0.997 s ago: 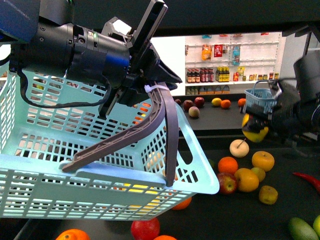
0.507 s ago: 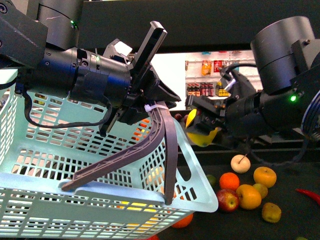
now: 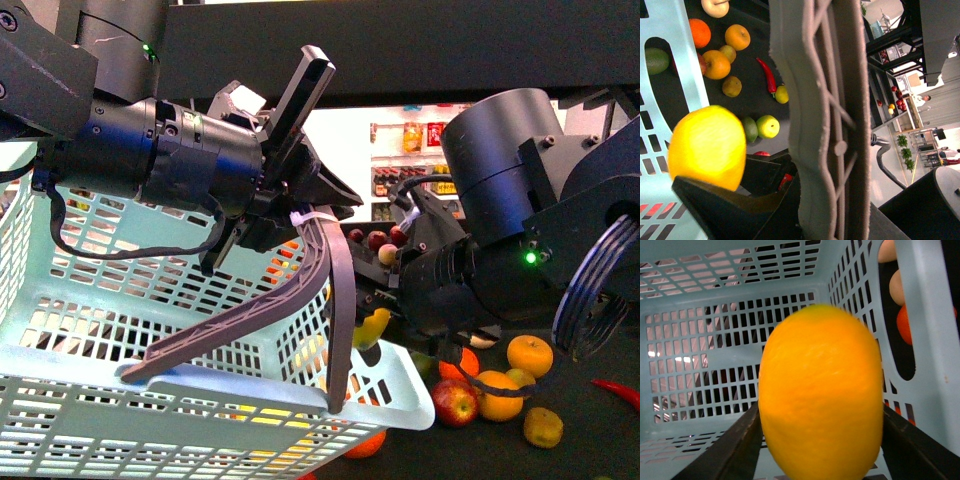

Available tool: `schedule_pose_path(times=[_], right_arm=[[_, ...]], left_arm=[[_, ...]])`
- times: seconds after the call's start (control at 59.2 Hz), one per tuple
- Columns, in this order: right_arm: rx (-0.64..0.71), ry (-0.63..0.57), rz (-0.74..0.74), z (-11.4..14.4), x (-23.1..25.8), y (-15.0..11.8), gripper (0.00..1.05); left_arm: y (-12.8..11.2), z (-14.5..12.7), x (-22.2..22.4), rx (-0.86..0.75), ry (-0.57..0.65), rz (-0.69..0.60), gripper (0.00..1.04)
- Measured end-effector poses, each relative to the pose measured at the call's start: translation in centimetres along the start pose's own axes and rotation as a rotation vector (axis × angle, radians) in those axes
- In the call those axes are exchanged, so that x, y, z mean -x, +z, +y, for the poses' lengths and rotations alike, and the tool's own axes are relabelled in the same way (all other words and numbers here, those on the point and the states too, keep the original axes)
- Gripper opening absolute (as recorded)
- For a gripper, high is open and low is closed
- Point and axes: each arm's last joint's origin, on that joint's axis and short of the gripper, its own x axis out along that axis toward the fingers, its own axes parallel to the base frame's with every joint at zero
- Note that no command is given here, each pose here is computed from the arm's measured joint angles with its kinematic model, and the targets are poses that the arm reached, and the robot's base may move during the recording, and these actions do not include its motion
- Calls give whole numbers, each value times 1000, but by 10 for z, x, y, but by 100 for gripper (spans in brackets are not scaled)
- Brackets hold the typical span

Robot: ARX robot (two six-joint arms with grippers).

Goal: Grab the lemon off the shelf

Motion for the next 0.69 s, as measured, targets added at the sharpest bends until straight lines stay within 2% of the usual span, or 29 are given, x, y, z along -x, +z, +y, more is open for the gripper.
schedule_pose_path(times=[0.27, 0.507, 0.693], right_arm=[[2, -5, -52, -7, 4, 6, 103], [39, -94, -217, -32, 53, 32, 102], [202, -231, -424, -56, 131, 45, 102]], left_arm=[[0, 0, 0, 5, 1, -1, 9], [0, 0, 0, 4, 1, -1, 9], [0, 0, 0, 5, 1, -1, 9]])
